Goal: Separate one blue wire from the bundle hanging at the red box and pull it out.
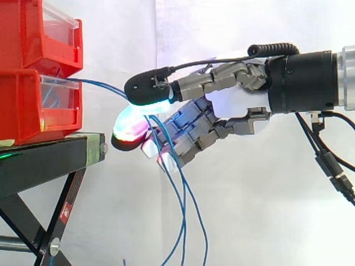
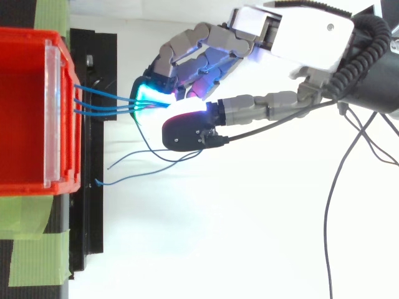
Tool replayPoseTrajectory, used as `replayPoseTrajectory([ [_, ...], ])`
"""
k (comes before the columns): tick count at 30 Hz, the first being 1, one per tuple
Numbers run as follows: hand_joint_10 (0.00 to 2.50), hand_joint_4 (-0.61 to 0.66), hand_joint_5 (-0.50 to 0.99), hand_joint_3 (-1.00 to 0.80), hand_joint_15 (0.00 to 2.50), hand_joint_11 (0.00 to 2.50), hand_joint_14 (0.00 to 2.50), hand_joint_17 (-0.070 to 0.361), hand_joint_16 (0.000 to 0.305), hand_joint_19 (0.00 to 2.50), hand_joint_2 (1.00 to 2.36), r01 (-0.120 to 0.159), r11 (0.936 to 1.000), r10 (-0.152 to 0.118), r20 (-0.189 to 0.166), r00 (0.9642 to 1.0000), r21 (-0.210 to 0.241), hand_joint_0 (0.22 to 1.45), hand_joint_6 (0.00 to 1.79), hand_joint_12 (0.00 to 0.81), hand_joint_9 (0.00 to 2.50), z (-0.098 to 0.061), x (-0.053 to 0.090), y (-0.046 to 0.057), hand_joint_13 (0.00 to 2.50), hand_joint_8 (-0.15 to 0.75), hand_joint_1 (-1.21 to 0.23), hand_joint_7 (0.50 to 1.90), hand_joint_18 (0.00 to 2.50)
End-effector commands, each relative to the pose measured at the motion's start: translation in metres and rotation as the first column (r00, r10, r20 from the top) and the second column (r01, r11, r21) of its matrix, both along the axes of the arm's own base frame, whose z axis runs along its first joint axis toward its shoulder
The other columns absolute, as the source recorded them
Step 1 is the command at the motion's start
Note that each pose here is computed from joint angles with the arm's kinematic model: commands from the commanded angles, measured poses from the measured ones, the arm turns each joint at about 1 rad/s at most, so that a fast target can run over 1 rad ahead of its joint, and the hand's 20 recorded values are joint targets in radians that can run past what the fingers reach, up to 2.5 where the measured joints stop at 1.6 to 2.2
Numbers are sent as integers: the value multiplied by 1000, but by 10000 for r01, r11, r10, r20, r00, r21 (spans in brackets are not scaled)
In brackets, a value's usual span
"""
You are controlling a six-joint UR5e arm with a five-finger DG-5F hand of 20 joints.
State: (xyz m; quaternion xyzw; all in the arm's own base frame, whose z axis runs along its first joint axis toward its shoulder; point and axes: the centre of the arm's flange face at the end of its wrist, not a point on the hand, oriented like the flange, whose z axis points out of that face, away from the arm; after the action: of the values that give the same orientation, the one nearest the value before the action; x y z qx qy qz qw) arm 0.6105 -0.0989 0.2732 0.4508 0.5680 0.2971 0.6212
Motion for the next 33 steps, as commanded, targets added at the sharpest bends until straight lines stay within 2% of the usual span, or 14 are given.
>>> replayPoseTrajectory([
  [1, 14, 205, -189, -138, 586, 914, 16, 137, 61, 297, 1014, -3, 10000, 3, -19, 10000, -1, 609, 875, 582, 863, 0, 0, 0, 1080, 437, -623, 793, 767],
  [2, 13, 205, -189, -135, 588, 844, 16, 137, 61, 297, 1014, -3, 10000, 3, 12, 10000, 2, 608, 875, 583, 857, 1, 0, 0, 1079, 443, -624, 794, 767],
  [8, 16, 208, -188, -135, 581, 795, 18, 137, 61, 297, 1014, 0, 10000, 0, 41, 10000, 64, 609, 874, 583, 846, 3, -1, -1, 1082, 448, -625, 798, 766],
  [12, 16, 208, -188, -134, 587, 788, 18, 137, 61, 294, 1014, 2, 9999, -3, 96, 10000, 115, 608, 874, 581, 846, 11, -4, -2, 1092, 447, -626, 799, 768],
  [16, 16, 208, -187, -134, 580, 781, 16, 137, 61, 280, 1014, 33, 9999, -34, 5, 10000, 105, 609, 874, 574, 846, 15, -8, -5, 1130, 438, -626, 802, 770],
  [24, 13, 210, -187, -135, 483, 596, 17, 127, 56, 215, 1014, 80, 9999, -80, -26, 10000, 102, 610, 874, 549, 732, 23, -12, -8, 1254, 423, -627, 801, 754],
  [26, 12, 211, -187, -134, 492, 547, 15, 127, 56, 204, 1014, 79, 9999, -80, 5, 10000, 105, 609, 874, 550, 709, 30, -15, -8, 1282, 423, -627, 801, 754],
  [33, 13, 210, -187, -134, 522, 541, 16, 127, 56, 213, 1015, 117, 9998, -115, -66, 9999, 185, 610, 874, 552, 690, 32, -18, -10, 1324, 419, -627, 794, 756],
])
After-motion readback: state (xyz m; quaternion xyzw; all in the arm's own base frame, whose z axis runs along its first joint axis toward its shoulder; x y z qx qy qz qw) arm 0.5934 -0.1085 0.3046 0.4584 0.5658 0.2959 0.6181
